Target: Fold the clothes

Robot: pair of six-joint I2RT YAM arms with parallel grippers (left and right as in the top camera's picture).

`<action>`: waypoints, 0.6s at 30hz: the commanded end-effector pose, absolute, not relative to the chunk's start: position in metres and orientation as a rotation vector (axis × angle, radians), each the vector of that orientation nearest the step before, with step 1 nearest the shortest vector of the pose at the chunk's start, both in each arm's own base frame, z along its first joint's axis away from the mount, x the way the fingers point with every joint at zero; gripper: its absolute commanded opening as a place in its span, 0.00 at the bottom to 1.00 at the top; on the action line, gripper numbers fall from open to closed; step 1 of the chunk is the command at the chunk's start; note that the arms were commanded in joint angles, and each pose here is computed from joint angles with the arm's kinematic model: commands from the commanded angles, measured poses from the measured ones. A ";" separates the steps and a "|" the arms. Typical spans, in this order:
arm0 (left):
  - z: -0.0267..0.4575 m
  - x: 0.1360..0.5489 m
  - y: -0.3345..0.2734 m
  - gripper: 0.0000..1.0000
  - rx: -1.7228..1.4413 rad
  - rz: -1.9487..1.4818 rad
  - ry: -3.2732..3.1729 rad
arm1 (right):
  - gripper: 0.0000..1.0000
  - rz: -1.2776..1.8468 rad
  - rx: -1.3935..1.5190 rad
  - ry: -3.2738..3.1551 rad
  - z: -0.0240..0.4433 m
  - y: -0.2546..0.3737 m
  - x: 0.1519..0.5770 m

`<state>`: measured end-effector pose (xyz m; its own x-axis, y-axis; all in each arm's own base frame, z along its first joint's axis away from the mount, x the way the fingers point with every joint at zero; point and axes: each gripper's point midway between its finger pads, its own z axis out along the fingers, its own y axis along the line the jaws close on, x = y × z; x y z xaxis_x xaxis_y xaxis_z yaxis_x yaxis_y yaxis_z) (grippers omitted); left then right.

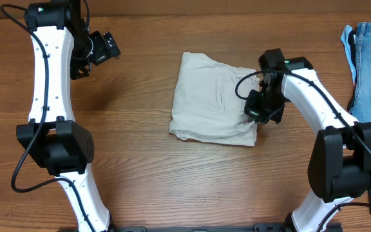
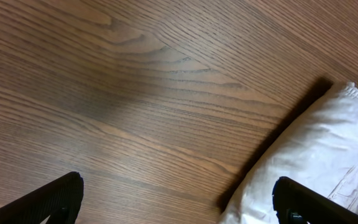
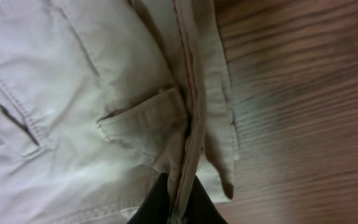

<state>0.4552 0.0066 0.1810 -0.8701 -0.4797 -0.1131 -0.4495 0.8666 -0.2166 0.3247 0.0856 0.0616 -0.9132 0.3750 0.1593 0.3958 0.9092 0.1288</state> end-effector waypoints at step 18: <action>0.189 0.455 0.009 1.00 -0.678 -0.229 2.860 | 0.28 -0.337 -0.446 -3.187 0.117 0.081 0.380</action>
<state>0.4551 0.0080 0.1808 -0.8695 -0.4801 -0.1164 -0.4510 0.8676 -0.2096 0.3489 0.0535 0.0849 -0.9067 0.4208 0.0287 0.4215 0.9065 0.0246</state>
